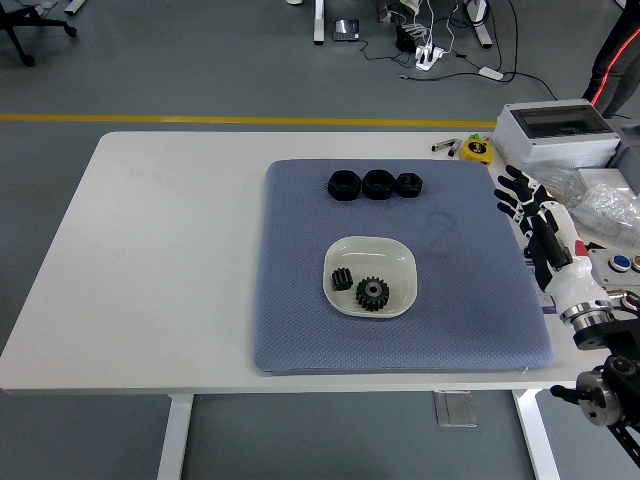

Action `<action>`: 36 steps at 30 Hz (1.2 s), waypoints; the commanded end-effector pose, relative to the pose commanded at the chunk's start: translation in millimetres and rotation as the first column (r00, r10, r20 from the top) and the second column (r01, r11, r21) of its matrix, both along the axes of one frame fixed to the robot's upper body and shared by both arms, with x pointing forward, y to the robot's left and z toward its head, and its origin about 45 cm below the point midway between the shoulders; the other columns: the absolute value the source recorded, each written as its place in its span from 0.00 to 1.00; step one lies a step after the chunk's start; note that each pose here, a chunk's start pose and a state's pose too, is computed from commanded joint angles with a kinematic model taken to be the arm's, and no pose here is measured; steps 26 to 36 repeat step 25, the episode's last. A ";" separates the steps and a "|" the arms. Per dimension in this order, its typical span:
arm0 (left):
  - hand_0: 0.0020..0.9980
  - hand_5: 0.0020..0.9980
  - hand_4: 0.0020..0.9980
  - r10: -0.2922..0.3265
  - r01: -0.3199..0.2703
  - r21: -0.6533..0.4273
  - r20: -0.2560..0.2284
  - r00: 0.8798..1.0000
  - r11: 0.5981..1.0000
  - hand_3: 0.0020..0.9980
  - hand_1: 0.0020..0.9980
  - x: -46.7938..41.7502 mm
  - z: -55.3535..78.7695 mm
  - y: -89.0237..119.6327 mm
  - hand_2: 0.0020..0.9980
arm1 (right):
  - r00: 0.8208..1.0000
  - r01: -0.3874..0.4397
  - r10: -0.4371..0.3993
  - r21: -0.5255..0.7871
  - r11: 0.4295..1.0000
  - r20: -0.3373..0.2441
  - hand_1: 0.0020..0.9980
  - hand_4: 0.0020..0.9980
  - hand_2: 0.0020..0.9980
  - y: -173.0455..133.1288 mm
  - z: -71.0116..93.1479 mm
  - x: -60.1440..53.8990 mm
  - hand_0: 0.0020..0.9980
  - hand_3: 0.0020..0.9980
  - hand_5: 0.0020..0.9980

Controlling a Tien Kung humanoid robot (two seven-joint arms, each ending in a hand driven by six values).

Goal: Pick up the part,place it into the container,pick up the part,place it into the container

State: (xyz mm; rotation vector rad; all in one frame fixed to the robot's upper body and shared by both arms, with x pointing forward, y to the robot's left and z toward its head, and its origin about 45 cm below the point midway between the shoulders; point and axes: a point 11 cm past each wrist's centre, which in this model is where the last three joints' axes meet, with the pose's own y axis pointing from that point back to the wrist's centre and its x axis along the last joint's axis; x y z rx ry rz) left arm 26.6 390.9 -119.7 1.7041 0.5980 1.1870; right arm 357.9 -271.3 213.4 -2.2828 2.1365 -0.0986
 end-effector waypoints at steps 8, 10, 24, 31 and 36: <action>0.68 0.67 0.64 0.001 -0.001 0.006 0.002 1.000 1.000 0.63 0.68 2.1 0.1 -0.6 0.74 | 1.000 -0.001 0.001 -0.004 1.000 -0.006 0.84 1.00 0.86 0.5 0.4 0.1 0.88 0.88 0.86; 0.68 0.67 0.64 -0.001 0.001 0.007 0.003 1.000 1.000 0.63 0.68 2.7 0.2 -0.7 0.73 | 1.000 -0.002 0.002 -0.006 1.000 -0.006 0.84 1.00 0.86 0.8 0.6 0.0 0.87 0.87 0.86; 0.68 0.68 0.63 -0.007 0.007 0.013 0.008 1.000 1.000 0.63 0.68 4.1 0.4 -0.7 0.73 | 1.000 -0.023 0.024 -0.049 0.999 0.009 0.83 1.00 0.85 3.3 5.4 -2.7 0.86 0.87 0.86; 0.68 0.68 0.63 -0.008 0.008 0.014 0.008 1.000 1.000 0.63 0.68 4.2 0.4 -0.7 0.73 | 1.000 -0.025 0.026 -0.049 0.998 0.009 0.83 1.00 0.85 3.7 5.5 -3.0 0.86 0.87 0.86; 0.68 0.68 0.63 -0.008 0.008 0.014 0.008 1.000 1.000 0.63 0.68 4.2 0.4 -0.7 0.73 | 1.000 -0.025 0.026 -0.049 0.998 0.009 0.83 1.00 0.85 3.7 5.5 -3.0 0.86 0.87 0.86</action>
